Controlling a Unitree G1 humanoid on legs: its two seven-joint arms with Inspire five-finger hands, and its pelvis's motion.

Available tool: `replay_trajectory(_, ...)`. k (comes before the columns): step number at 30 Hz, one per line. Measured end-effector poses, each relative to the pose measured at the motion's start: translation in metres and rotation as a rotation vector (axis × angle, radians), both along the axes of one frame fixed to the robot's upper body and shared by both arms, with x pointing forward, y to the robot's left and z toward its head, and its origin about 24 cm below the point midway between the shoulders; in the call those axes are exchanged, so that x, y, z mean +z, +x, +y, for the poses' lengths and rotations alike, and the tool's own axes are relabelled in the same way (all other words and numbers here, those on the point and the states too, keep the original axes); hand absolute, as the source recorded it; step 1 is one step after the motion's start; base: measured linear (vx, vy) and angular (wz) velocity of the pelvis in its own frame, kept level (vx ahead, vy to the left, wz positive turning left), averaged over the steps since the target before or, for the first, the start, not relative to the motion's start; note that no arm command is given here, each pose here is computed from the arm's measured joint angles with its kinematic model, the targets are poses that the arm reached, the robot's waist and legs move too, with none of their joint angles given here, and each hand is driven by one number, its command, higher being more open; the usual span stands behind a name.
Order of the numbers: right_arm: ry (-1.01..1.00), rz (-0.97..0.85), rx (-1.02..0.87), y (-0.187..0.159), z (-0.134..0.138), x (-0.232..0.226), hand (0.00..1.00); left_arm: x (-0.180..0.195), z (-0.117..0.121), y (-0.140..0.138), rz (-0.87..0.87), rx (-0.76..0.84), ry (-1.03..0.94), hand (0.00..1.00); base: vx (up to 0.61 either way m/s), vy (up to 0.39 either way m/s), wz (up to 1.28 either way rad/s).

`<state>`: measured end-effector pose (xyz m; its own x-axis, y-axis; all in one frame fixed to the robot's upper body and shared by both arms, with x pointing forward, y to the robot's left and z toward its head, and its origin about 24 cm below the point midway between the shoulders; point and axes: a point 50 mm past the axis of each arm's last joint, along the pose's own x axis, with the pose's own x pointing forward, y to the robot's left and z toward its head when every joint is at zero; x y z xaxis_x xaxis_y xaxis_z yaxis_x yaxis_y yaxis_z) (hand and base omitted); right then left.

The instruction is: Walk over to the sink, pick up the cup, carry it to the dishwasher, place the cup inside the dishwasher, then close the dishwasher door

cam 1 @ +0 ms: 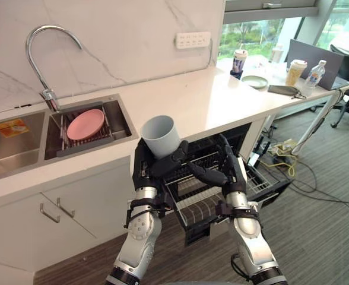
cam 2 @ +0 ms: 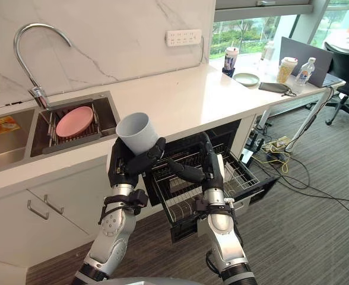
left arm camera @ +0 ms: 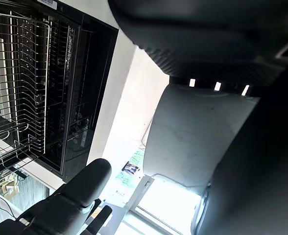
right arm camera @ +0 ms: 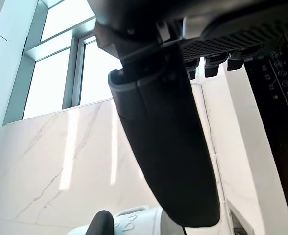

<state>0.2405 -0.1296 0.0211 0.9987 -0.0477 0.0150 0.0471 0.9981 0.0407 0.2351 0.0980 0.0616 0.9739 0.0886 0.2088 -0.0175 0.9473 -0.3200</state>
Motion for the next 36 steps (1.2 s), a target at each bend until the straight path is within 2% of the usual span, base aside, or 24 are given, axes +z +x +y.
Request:
replay_trajectory(4, -0.028, -0.049, -0.019, -0.005, -0.011, 0.003, 1.00, 0.002, 0.016, 0.004, -0.018, 0.076, 0.024, 0.00, 0.00, -0.045, -0.07)
replay_trajectory(7, 0.010, -0.169, -0.044, -0.023, -0.049, 0.025, 1.00, 0.011, 0.053, 0.004, -0.054, 0.244, -0.003, 0.00, 0.00, -0.023, -0.15)
replay_trajectory(9, 0.003, -0.291, -0.104, -0.038, -0.086, 0.051, 1.00, 0.017, 0.082, -0.003, -0.095, 0.378, 0.014, 0.00, 0.00, -0.012, -0.17)
replay_trajectory(12, -0.034, -0.374, -0.172, -0.049, -0.120, 0.070, 1.00, 0.019, 0.095, -0.007, -0.109, 0.461, 0.070, 0.00, -0.01, -0.011, -0.10)
replay_trajectory(14, -0.042, -0.386, -0.153, -0.051, -0.125, 0.073, 1.00, 0.019, 0.096, -0.008, -0.110, 0.478, 0.097, 0.00, -0.02, -0.014, -0.04)
replay_trajectory(25, 0.092, -0.434, 0.047, -0.048, -0.116, 0.077, 1.00, 0.015, 0.093, -0.007, -0.102, 0.484, 0.202, 0.00, -0.01, -0.014, 0.00)
replay_trajectory(28, 0.146, -0.417, 0.121, -0.044, -0.104, 0.075, 1.00, 0.007, 0.087, -0.006, -0.071, 0.447, 0.251, 0.00, 0.00, 0.000, 0.00)
replay_trajectory(36, 0.208, -0.404, 0.326, -0.033, -0.059, 0.078, 1.00, 0.001, 0.044, -0.001, -0.091, 0.209, 0.371, 0.00, 0.00, 0.000, 0.00)
